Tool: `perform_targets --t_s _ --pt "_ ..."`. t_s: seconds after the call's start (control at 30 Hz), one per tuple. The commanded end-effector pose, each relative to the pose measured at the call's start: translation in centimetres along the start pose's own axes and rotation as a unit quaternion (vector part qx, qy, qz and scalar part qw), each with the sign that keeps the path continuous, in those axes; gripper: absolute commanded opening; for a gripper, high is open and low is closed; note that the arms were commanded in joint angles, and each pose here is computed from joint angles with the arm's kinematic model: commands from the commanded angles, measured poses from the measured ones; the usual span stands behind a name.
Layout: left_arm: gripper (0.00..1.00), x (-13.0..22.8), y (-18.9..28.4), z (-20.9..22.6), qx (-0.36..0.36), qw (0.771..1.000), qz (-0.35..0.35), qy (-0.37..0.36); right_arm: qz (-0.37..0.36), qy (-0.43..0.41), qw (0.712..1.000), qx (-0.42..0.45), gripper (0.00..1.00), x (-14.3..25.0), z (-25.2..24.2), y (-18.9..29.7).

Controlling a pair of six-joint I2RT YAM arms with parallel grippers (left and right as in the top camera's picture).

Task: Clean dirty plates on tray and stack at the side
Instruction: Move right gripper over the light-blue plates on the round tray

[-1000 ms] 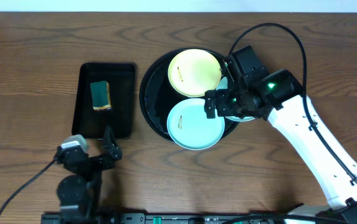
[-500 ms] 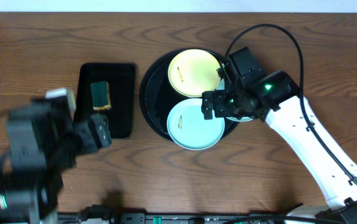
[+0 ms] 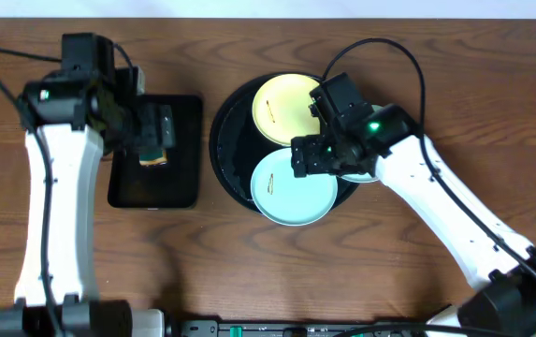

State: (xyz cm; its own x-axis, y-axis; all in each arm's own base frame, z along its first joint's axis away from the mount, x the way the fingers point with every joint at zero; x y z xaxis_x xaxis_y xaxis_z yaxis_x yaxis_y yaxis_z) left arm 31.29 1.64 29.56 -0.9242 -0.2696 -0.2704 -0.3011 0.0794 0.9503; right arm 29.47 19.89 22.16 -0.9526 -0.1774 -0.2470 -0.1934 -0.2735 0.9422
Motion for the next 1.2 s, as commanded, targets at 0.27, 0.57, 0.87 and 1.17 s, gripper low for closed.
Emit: perform_targets --t_s 0.27,0.57,0.87,1.17 --pt "0.91 -1.5 -1.8 3.2 -0.006 0.998 0.008 0.069 0.089 -0.034 0.993 0.076 0.5 0.3 -1.9 -7.6" --pt "0.91 -1.8 -2.0 3.2 -0.005 0.998 0.001 0.068 0.081 -0.079 0.991 0.073 0.61 -1.4 -4.6 -2.6" --pt "0.91 -1.6 -2.2 3.0 0.011 0.997 0.008 0.071 0.096 -0.087 0.99 0.056 0.3 -0.1 -5.5 -1.1" --pt "0.91 -1.2 -2.8 3.0 0.015 0.997 0.02 0.072 0.113 -0.122 0.984 0.07 0.33 3.5 -4.1 -6.4"
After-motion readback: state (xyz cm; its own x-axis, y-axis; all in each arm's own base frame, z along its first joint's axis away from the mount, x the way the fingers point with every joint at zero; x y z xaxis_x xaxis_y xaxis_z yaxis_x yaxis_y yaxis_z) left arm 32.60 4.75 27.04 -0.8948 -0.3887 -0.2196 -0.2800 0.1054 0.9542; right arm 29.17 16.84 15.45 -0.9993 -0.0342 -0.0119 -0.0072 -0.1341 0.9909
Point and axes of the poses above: each gripper's point midway between its finger pads, its own y axis back along the fingers, its own z axis along the line the jaws close on, x = y × z, the point moved 8 cm from there along y, back along the fingers, and after that the axes turned 7 degrees about y, right-handed, at the moved point
